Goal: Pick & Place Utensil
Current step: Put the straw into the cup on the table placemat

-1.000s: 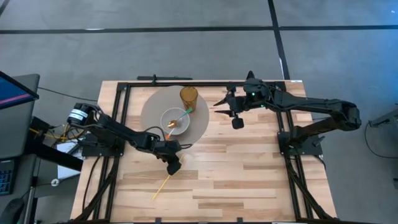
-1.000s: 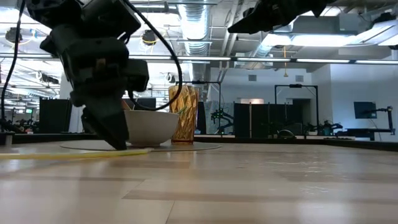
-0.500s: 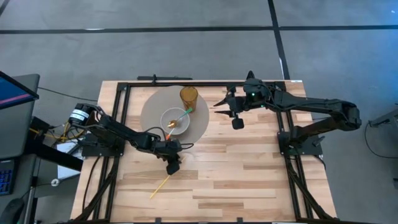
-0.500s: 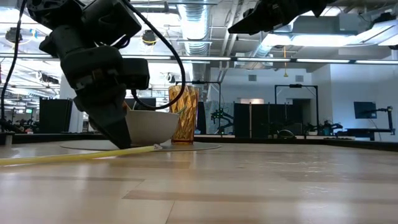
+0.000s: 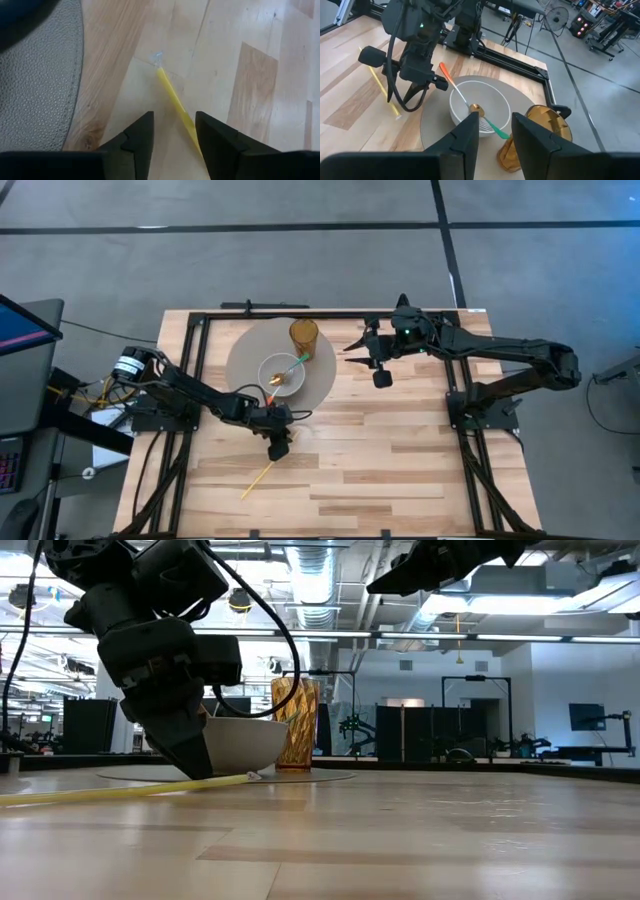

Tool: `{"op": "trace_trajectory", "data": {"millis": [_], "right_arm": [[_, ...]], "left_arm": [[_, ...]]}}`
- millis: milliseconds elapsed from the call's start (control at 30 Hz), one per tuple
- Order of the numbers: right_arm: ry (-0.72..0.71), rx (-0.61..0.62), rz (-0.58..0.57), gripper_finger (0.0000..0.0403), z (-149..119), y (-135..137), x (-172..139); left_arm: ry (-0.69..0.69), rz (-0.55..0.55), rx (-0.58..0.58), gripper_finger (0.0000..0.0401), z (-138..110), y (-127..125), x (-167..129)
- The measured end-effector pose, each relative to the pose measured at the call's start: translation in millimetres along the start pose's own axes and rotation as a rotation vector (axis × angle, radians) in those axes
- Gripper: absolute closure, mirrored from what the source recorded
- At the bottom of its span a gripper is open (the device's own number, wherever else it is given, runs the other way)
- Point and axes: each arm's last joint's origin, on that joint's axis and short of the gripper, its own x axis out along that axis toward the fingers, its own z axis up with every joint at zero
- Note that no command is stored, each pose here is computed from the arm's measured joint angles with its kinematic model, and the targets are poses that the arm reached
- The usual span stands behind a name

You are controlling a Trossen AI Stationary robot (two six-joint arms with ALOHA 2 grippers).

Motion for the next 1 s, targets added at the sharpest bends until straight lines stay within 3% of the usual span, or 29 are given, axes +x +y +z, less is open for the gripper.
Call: {"op": "trace_trajectory", "data": {"millis": [267, 433, 533, 733, 1000], "right_arm": [[0.001, 0.008, 0.000, 0.0294, 0, 0, 0], [0.001, 0.097, 0.001, 0.0294, 0, 0, 0], [0.001, 0.139, 0.002, 0.0294, 0, 0, 0], [-0.005, 0.203, 0.018, 0.0294, 2, 5, 1], [-0.020, 0.182, 0.068, 0.0294, 9, 18, 4]], "left_arm": [[-0.005, -0.001, 0.044, 0.0248, -3, -5, 4], [0.000, 0.003, 0.080, 0.0262, -4, -4, 5], [0.002, 0.008, 0.108, 0.0290, -5, -5, 7], [0.009, -0.003, 0.121, 0.0389, -5, -5, 4], [-0.117, -0.066, 0.138, 0.0396, 6, -20, -29]]}}
